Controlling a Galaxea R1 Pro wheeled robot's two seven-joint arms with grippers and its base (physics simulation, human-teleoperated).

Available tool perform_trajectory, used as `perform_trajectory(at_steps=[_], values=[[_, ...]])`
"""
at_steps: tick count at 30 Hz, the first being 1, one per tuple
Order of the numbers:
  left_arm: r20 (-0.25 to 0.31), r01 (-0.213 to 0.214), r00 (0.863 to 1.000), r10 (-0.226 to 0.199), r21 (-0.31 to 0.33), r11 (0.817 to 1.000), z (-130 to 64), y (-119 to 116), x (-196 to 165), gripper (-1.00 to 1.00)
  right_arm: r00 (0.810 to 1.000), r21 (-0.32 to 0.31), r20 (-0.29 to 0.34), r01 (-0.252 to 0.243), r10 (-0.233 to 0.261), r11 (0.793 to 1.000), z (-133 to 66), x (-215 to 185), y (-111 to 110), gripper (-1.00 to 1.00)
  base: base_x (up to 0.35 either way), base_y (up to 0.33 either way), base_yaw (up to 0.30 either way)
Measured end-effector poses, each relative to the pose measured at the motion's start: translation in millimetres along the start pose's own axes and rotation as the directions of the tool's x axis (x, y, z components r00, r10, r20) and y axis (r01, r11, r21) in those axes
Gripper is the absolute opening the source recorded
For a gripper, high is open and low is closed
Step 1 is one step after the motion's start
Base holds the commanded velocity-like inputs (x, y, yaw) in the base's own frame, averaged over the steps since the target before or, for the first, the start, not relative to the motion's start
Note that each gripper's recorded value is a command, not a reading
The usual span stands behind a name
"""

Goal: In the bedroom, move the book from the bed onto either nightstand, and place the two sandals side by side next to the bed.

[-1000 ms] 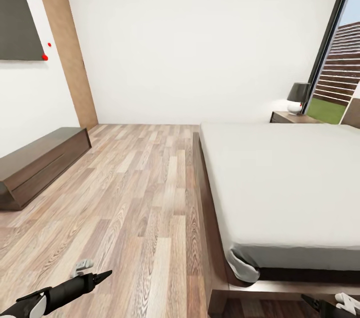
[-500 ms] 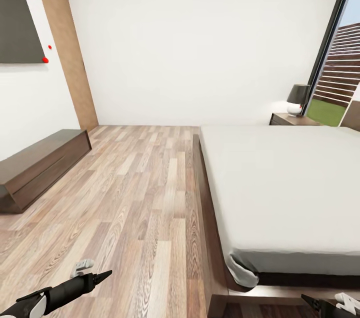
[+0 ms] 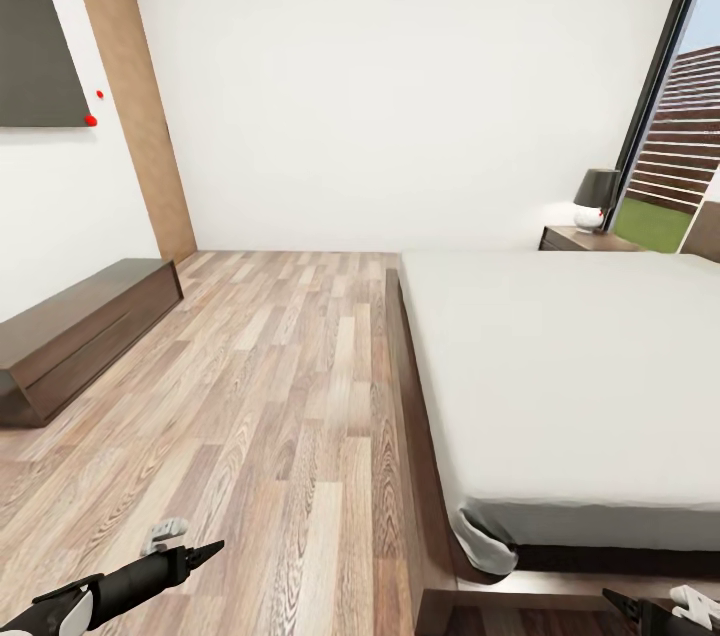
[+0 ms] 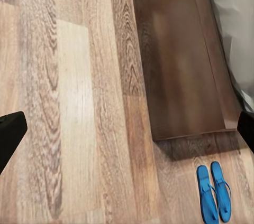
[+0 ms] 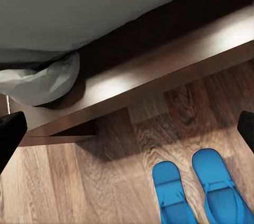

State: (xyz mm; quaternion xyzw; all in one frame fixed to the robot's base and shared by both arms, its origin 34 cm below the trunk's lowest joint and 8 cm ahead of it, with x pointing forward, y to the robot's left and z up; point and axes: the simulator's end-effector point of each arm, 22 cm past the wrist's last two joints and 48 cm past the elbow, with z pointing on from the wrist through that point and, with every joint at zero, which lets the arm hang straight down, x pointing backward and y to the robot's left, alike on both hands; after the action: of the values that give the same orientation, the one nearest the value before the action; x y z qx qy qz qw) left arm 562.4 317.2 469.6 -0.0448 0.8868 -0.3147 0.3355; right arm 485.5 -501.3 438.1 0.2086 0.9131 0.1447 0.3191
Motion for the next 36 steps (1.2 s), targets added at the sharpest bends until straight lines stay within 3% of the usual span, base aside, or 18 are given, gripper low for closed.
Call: perform_trajectory(at_steps=[12, 23, 36], values=[[0.001, 0.001, 1.000, -0.001, 0.000, 1.000, 0.0, 0.0, -0.2, 1.00, 1.000, -0.001, 0.000, 0.000, 0.000, 1.000, 0.2, 0.3, 0.5, 1.00, -0.001, 0.000, -0.145], [0.001, 0.001, 1.000, -0.001, 0.000, 1.000, 0.2, 0.2, -0.2, 1.00, 1.000, -0.001, -0.001, 0.000, 0.000, 1.000, 0.3, 0.3, 0.2, 1.00, -0.233, 0.000, -0.009], [0.001, 0.001, 1.000, -0.001, 0.000, 1.000, 0.0, 0.1, -0.2, 1.00, 1.000, -0.001, 0.000, 0.000, 0.000, 1.000, 0.3, 0.3, 0.6, 1.00, -0.025, 0.000, -0.009]])
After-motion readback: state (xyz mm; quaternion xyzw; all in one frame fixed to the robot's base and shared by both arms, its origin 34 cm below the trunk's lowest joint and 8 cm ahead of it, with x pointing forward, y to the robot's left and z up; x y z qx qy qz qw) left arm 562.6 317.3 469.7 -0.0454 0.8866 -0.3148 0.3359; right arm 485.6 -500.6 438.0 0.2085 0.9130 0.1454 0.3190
